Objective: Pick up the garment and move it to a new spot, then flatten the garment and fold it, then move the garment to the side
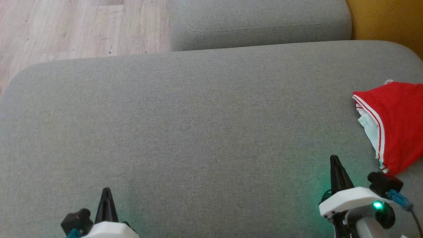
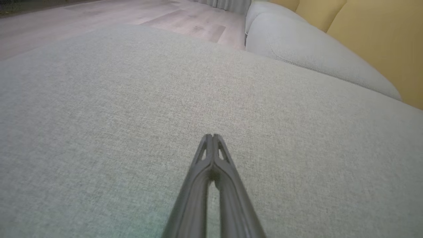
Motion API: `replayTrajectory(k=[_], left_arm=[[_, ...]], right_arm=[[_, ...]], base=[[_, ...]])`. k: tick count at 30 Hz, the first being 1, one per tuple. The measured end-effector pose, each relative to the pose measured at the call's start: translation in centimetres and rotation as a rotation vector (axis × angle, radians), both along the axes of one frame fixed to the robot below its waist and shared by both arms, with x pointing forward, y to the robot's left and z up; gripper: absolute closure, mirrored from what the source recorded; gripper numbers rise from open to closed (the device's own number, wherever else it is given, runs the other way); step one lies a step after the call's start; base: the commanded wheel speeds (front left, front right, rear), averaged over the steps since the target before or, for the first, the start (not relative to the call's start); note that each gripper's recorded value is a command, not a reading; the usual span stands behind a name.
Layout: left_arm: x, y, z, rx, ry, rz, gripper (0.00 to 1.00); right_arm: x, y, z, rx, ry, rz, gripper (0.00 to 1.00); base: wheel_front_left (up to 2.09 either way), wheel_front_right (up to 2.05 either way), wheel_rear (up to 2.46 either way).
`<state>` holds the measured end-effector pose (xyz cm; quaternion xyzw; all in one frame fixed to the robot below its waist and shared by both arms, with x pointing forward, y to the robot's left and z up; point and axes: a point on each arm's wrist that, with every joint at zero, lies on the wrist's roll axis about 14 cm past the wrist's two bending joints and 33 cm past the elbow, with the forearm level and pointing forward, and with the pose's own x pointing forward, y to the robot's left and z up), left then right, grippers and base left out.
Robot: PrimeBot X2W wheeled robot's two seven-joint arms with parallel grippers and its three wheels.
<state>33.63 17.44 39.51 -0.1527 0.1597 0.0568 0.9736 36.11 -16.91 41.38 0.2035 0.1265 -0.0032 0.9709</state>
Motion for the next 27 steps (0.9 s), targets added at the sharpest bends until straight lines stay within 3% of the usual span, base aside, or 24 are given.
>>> replayTrajectory(k=[27], left_arm=[[0.6, 0.7, 0.7, -0.299, 0.001, 0.112, 1.0]], right_arm=[[0.8, -1.2, 1.4, 0.272, -0.013, -0.117, 1.0]], base=[[0.0, 0.0, 0.0]])
